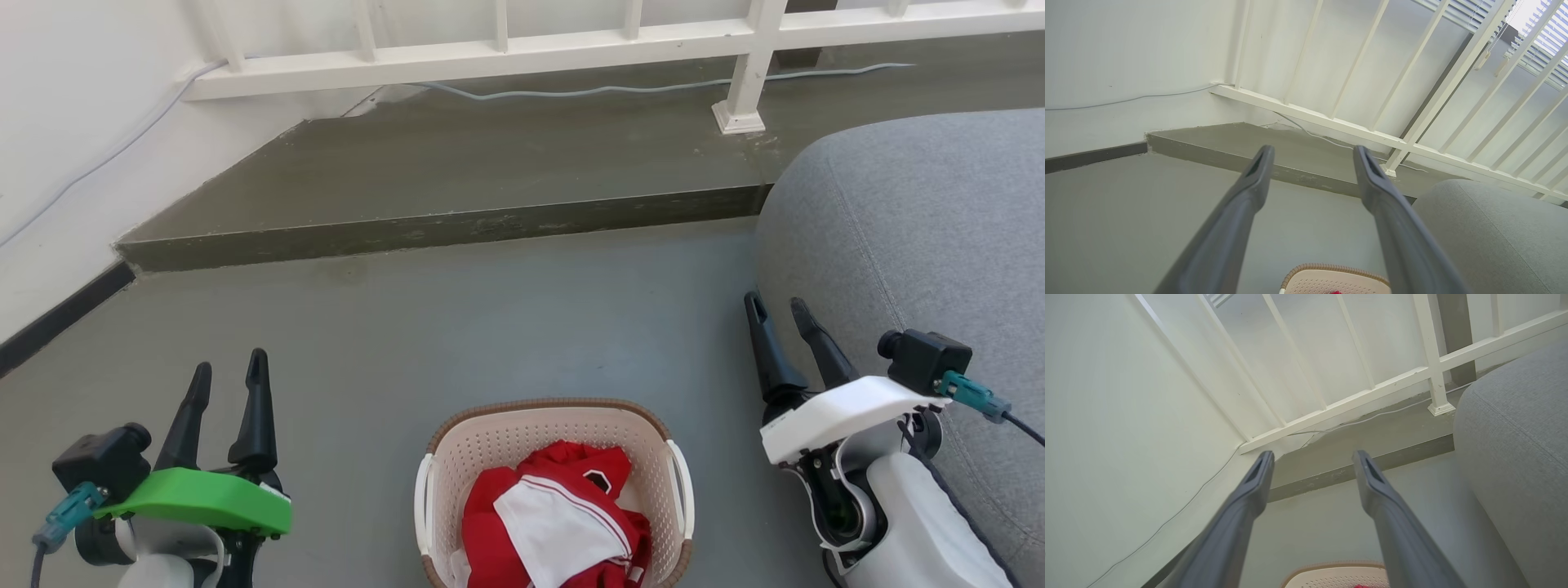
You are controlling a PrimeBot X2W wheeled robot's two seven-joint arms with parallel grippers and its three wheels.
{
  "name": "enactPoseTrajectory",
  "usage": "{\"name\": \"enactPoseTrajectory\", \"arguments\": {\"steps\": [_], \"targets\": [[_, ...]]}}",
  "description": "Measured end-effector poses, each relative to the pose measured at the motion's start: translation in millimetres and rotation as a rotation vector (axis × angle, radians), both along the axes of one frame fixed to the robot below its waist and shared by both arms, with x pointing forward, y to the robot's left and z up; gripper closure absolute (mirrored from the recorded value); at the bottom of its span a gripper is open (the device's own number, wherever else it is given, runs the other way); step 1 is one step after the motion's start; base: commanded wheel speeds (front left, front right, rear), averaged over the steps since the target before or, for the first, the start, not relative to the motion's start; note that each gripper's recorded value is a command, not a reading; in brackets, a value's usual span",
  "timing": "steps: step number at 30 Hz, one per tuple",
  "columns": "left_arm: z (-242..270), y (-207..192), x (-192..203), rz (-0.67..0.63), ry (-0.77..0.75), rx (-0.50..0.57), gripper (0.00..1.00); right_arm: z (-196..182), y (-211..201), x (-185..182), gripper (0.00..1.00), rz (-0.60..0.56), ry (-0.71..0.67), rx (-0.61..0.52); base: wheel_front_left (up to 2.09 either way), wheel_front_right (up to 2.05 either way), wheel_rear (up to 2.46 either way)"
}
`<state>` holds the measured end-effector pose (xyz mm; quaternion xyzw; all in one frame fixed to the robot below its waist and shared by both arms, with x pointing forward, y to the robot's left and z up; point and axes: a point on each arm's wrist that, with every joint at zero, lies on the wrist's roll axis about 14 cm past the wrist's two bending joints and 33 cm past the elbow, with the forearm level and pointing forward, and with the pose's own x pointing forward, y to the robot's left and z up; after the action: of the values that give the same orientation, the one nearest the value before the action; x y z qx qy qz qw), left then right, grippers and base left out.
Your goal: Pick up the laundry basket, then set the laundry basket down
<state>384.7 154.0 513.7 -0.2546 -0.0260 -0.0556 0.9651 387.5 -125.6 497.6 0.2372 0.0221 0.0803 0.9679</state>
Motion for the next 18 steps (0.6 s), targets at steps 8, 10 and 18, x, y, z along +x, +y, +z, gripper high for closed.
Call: {"name": "enactPoseTrajectory", "arguments": {"steps": [8, 10, 18], "targets": [[5.8, -2.4, -0.5, -0.003, -0.038, 0.094, 0.0, 2.9, 7.8, -1.1, 0.0, 0.021, -0.039, -0.105, 0.0, 0.0, 0.0], [7.3, -3.1, -0.7, -0.004, -0.05, 0.119, 0.0, 4.6, 10.1, -1.0, 0.0, 0.029, -0.052, -0.132, 0.0, 0.0, 0.0], [12.6, -7.6, -1.9, -0.009, -0.09, 0.21, 0.0, 10.3, 19.0, -2.1, 0.0, 0.049, -0.108, -0.233, 0.0, 0.0, 0.0]]}}
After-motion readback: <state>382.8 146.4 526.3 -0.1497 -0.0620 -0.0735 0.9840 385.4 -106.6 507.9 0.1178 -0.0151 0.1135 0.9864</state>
